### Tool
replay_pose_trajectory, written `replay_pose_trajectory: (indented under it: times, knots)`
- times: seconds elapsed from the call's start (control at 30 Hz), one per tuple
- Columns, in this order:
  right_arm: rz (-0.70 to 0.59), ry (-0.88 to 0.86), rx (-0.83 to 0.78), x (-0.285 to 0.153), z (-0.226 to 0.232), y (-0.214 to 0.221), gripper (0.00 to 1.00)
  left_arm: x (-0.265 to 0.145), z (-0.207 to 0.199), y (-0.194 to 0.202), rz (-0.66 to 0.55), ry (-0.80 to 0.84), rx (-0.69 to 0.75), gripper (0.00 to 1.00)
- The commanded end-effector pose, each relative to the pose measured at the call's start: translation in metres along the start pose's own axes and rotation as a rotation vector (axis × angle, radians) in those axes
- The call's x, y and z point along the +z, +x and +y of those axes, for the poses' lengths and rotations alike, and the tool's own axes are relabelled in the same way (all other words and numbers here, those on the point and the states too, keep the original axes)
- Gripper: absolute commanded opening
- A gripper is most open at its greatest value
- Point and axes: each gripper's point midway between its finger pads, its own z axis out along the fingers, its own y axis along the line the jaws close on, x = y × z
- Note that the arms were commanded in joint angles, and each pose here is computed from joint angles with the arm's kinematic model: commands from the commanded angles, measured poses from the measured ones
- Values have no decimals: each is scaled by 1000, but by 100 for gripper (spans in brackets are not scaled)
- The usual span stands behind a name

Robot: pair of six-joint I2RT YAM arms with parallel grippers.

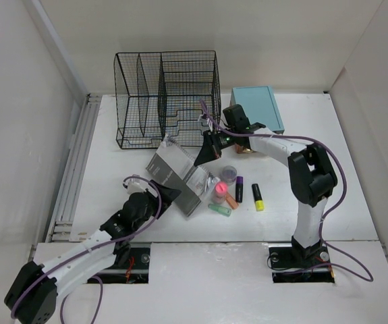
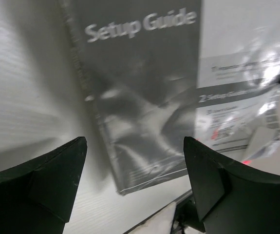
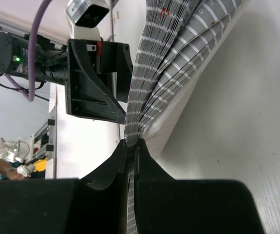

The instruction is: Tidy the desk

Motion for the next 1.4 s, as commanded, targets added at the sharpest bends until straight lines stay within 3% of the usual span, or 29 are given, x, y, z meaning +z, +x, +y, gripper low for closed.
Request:
replay_pose_trajectory:
  times: [0.0, 0.27, 0.43, 0.57, 0.83, 1.0, 1.17, 1.23, 1.27, 1.37]
  knots:
    - [-36, -155, -147, -12, 50, -29, 0, 2, 23, 8, -6, 43, -12, 78]
    - [-16, -256, -148, -20, 67, -27, 0, 3, 15, 6, -20, 96, -20, 77]
    - [-16, -287, -178, -25, 81, -30, 0, 1, 39, 19, 48, -29, -21, 75]
    - [-30, -281, -214, -30, 85, -34, 0, -4, 35, 23, 85, -48, -19, 75]
    - [-35, -286, -214, -34, 85, -35, 0, -11, 27, 7, 16, -42, 0, 75]
    - [-23, -318, -207, -36, 88, -31, 0, -5, 27, 13, 18, 43, -20, 75]
    - [-16, -366, -250, -37, 92, -30, 0, -5, -1, 7, -13, 193, -11, 75]
    - [11, -438, -89, -44, 107, -13, 0, -5, -3, 4, -27, 204, -1, 74]
    - [-63, -435, -388, -45, 113, -32, 0, -5, -2, 2, -35, 201, -4, 74]
    - [-47, -419, -203, -40, 91, -21, 0, -4, 0, 3, -33, 192, -3, 73]
